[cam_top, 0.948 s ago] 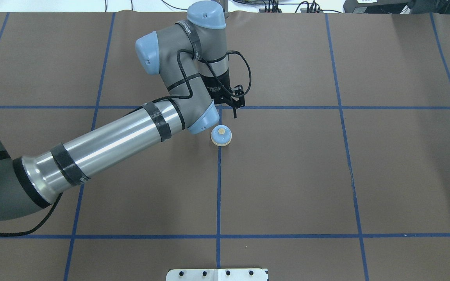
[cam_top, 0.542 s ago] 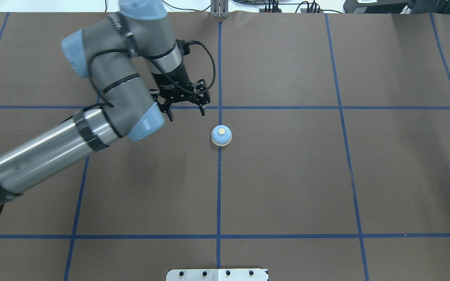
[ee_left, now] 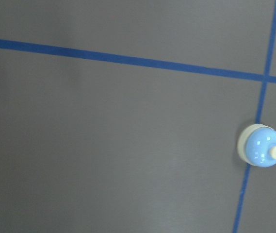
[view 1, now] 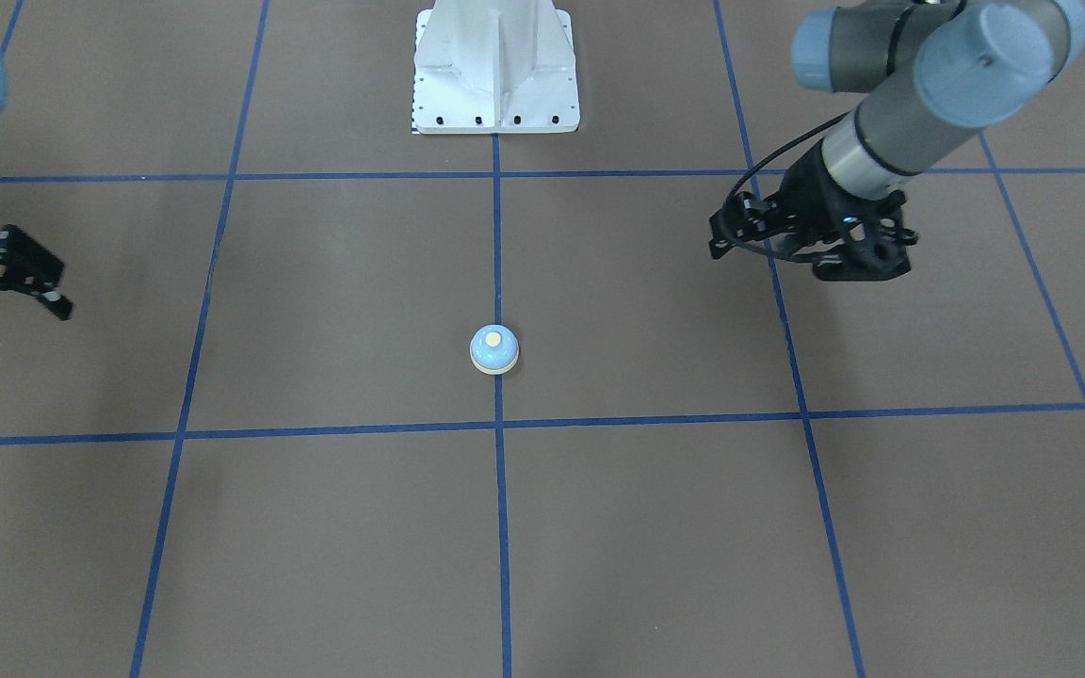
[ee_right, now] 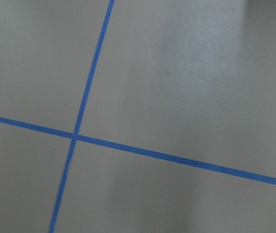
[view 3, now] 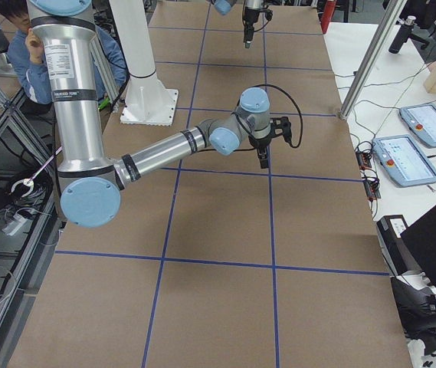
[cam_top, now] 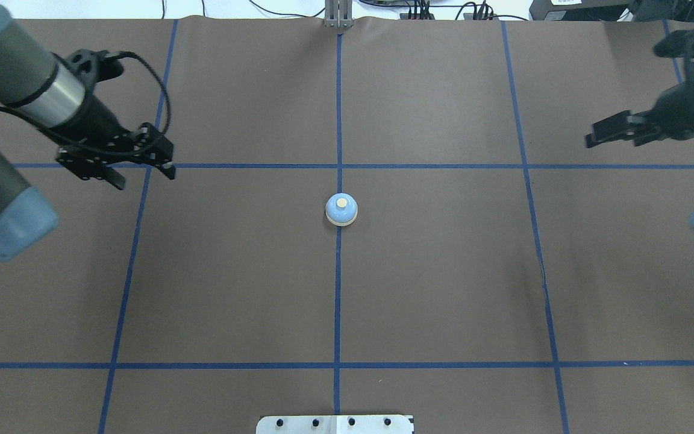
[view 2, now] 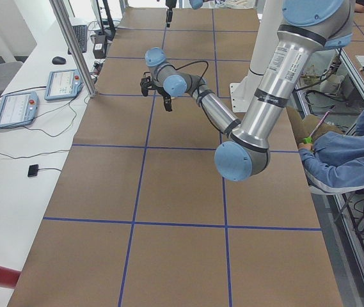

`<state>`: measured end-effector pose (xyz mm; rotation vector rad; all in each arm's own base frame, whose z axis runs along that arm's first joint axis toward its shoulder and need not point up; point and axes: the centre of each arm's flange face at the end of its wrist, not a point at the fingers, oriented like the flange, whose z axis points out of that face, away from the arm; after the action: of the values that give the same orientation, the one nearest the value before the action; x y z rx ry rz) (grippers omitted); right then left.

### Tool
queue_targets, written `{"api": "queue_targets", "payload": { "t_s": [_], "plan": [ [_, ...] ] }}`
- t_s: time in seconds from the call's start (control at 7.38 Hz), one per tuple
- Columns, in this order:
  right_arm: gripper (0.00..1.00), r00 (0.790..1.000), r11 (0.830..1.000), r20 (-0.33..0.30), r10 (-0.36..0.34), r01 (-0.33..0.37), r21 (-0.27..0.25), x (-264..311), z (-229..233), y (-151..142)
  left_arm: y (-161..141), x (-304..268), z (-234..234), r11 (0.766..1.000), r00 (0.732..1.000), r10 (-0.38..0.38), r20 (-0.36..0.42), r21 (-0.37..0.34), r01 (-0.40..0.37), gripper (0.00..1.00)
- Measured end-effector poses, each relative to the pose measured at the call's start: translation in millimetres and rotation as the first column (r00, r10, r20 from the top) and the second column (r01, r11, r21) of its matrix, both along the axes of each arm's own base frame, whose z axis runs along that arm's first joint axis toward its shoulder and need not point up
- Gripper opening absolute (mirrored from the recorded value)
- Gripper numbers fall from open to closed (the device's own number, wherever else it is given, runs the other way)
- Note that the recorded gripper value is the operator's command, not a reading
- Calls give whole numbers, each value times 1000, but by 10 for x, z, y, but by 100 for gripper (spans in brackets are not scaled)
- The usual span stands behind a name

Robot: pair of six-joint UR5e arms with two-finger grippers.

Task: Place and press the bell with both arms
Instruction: 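Move the right gripper over the top of the bell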

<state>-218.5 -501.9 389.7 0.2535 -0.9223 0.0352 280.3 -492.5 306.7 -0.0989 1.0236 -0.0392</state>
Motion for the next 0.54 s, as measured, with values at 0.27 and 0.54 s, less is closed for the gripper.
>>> {"api": "queue_targets", "payload": {
  "t_s": [0.27, 0.54],
  "plan": [
    [76, 999, 997, -6, 49, -50, -54, -1246, -709, 300, 121, -656, 597, 995, 999, 17, 36, 94, -20, 92],
    [0, 997, 996, -70, 21, -27, -84, -2369, -1436, 591, 165, -1056, 936, 988, 998, 28, 63, 148, -37, 92]
  ]
}}
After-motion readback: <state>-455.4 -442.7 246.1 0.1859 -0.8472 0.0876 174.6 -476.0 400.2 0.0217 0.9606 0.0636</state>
